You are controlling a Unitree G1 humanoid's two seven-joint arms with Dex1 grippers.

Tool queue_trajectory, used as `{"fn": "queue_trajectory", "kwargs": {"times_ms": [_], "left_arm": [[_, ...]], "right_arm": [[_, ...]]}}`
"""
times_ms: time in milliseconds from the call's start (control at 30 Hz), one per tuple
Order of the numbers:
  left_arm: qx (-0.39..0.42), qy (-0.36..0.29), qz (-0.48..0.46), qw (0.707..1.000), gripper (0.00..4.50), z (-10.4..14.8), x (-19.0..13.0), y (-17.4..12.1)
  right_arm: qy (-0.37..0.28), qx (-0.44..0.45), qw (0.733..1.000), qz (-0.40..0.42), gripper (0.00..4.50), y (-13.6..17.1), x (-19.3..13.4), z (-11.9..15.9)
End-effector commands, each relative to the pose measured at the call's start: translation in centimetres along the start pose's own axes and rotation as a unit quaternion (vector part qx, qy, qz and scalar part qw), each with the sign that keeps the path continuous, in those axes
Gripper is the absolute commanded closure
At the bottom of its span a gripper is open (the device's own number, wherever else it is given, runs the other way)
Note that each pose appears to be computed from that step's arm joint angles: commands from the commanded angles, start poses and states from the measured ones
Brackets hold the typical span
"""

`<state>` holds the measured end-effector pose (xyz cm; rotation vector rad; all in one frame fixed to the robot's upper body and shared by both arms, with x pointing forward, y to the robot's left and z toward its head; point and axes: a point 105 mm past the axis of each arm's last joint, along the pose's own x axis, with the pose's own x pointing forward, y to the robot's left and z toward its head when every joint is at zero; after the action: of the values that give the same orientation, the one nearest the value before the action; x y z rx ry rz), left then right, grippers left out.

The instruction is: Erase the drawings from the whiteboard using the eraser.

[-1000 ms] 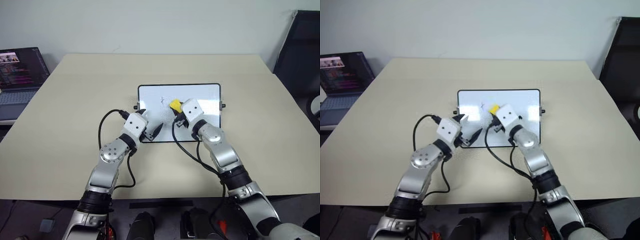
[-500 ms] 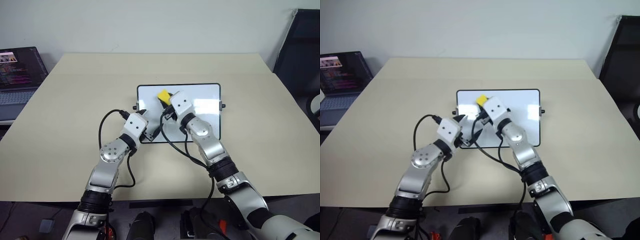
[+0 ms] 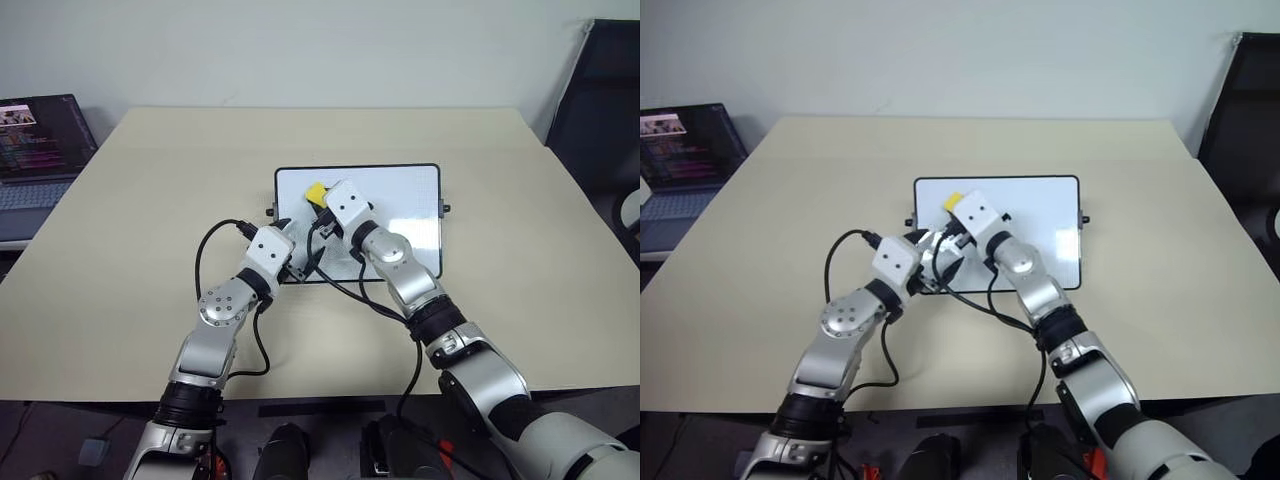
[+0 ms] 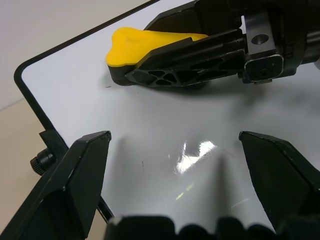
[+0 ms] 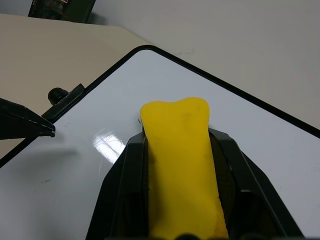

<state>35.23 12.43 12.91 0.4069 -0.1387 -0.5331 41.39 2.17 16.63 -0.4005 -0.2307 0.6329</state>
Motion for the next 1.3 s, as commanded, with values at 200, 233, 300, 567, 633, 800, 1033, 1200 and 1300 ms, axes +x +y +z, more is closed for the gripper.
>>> {"fn": "queue_trajectory", "kwargs": {"times_ms": [200, 233, 300, 567, 633, 800, 1033, 1200, 1300], "left_arm": [[0.013, -0.025, 0.005, 1.0, 0.0, 1.5, 0.0, 0.6], [0.014, -0.025, 0.006, 1.0, 0.0, 1.5, 0.1, 0.6], [0.014, -0.025, 0.007, 1.0, 0.0, 1.6, 0.1, 0.6], [0.015, -0.024, 0.009, 1.0, 0.0, 1.5, 0.0, 0.7], [0.015, -0.025, 0.008, 1.0, 0.0, 1.5, 0.1, 0.7], [0.012, -0.028, 0.006, 1.0, 0.0, 1.6, 0.2, 0.6], [0.006, -0.037, -0.003, 0.999, 0.0, 2.0, 0.2, 0.0], [-0.005, -0.053, -0.021, 0.998, 0.0, 2.8, 0.1, -0.4], [-0.031, -0.085, -0.061, 0.994, 0.0, 4.0, 0.2, -1.2]], "right_arm": [[0.042, -0.009, 0.999, 0.003, 3.24, -0.2, -2.8, -2.9], [0.052, -0.01, 0.999, 0.005, 3.24, -0.3, -3.4, -3.4], [0.071, -0.018, 0.997, 0.011, 3.24, -0.4, -4.6, -4.5], [0.116, -0.028, 0.993, 0.005, 3.24, -2.3, -8.0, -7.1], [0.102, -0.025, 0.994, -0.003, 3.24, -2.7, -7.6, -6.4], [0.054, -0.002, 0.998, -0.018, 3.24, -3.2, -7.0, -4.1], [0.024, 0.05, 0.998, -0.023, 3.24, -3.7, -8.2, -1.3], [0.024, 0.041, 0.998, -0.042, 3.24, -5.9, -9.9, -0.1], [0.046, 0.041, 0.995, -0.081, 3.24, -8.0, -11.4, -0.7]]}}
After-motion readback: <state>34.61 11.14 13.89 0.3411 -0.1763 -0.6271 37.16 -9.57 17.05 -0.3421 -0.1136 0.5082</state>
